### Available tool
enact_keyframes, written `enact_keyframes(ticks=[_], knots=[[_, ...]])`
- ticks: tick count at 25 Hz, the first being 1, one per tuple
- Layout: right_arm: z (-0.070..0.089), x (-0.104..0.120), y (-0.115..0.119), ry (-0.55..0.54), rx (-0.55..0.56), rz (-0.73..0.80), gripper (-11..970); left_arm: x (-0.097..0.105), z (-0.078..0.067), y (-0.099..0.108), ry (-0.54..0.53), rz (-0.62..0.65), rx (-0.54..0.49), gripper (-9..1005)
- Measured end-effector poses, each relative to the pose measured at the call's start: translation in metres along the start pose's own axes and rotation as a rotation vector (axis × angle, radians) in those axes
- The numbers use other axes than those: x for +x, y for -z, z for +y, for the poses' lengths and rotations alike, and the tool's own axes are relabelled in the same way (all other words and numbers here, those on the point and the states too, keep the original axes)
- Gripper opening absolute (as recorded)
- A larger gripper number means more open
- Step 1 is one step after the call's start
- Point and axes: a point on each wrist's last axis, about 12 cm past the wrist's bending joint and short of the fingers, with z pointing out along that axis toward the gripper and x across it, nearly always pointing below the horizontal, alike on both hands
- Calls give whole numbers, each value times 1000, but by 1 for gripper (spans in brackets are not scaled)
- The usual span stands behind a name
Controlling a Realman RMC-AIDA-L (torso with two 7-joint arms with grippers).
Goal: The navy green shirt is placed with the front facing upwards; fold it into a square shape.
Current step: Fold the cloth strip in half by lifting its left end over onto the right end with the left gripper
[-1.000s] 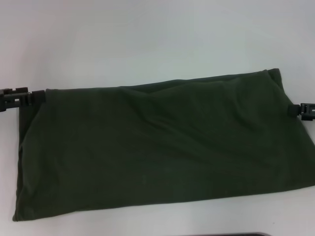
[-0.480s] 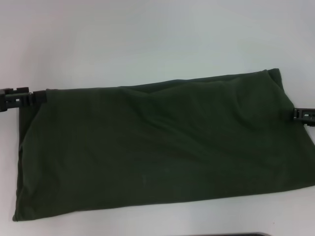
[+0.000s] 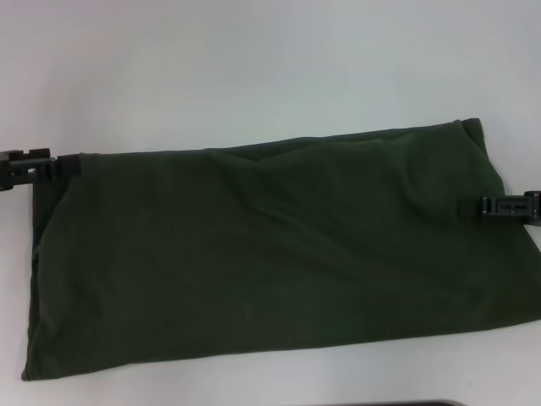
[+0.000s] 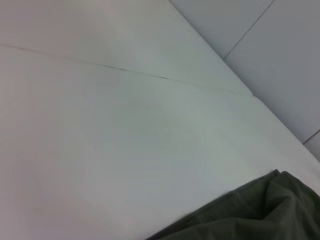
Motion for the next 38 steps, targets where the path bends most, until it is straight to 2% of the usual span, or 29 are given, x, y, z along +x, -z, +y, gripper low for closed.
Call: enact_keyframes(ticks=[9,23,31,38], knots=[[1,1,0,-4,-19,-1,867,-2,0,-1,-5,-1,-2,905],[-15,1,39,-43,47,-146,855,-2,1,-1,-4,-3,-9,905],[-3,-4,51,-8,-42,-198,848,-2,1,-2,-5,-4,-8,905],[7,-9,38,23,-104,-163,842,-2,0,-2,-8,-8,-6,904]])
